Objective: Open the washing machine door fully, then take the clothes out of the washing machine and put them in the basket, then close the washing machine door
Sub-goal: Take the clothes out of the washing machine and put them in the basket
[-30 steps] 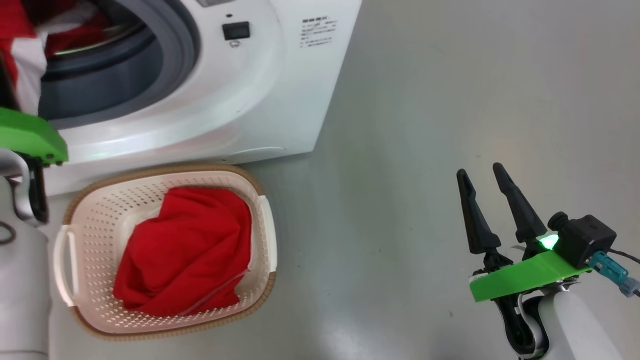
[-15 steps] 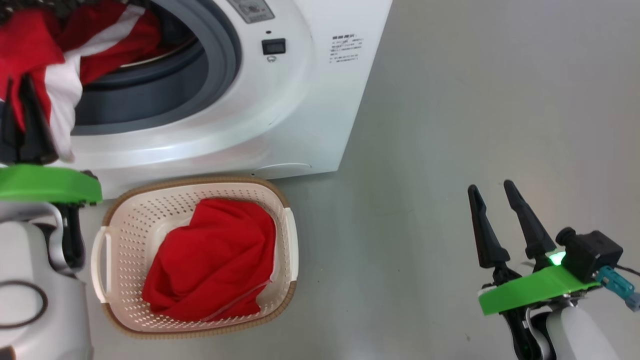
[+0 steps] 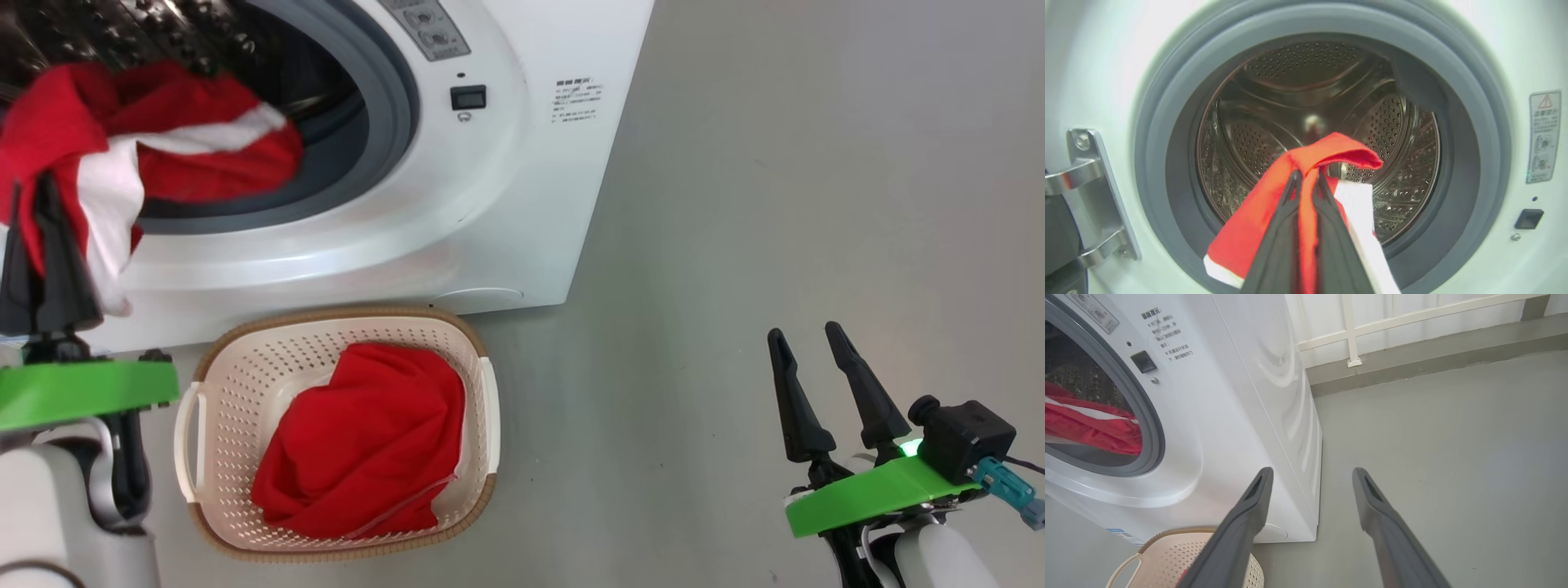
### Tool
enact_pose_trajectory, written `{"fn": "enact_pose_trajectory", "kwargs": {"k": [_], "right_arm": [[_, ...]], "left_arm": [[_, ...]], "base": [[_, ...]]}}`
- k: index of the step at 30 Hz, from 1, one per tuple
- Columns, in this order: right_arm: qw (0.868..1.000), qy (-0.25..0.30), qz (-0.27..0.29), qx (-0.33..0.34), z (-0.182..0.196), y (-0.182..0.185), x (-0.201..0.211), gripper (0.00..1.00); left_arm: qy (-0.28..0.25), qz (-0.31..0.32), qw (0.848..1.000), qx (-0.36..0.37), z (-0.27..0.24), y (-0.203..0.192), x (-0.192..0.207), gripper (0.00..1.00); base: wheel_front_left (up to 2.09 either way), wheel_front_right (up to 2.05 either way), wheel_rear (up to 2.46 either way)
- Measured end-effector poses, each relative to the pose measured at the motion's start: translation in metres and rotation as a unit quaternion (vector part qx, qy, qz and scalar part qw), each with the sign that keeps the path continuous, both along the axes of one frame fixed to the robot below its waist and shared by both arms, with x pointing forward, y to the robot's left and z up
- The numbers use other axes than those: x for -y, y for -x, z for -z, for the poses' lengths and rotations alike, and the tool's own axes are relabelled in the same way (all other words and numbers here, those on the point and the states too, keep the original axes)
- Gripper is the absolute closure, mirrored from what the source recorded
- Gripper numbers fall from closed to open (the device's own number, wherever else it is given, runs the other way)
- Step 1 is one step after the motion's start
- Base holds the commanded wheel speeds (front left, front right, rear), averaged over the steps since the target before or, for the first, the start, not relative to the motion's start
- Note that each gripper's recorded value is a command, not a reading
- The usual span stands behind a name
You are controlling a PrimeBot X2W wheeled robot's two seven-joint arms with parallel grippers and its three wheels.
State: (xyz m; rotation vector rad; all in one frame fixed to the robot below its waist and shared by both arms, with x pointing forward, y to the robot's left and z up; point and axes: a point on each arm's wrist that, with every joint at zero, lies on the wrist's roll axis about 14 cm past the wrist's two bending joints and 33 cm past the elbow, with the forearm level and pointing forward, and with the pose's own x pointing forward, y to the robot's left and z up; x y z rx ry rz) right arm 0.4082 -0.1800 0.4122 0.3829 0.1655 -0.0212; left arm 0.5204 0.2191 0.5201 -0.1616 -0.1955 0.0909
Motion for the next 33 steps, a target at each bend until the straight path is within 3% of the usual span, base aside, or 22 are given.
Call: {"fn": "enact_pose_trajectory", "kwargs": {"k": [15, 23, 33], "right_arm": [[1.0, -0.002, -0.004, 0.003, -0.003, 0.004, -0.003, 0.0], [1.0, -0.001, -0.002, -0.002, 0.0, 0.005, -0.002, 0.0], [1.0, -0.001, -0.002, -0.013, 0.008, 0.004, -0.002, 0.0]], "left_arm": [[-0.005, 0.002, 0.998, 0.063, -0.04, 0.026, 0.001, 1.0], [0.01, 0.019, 0.999, 0.032, -0.017, 0.029, 0.013, 1.0], [0.026, 0.046, 0.996, -0.072, 0.054, 0.038, 0.033, 1.0]], "base": [[0.0, 0.0, 0.0], [0.0, 0.0, 0.0], [0.0, 0.0, 0.0]]}}
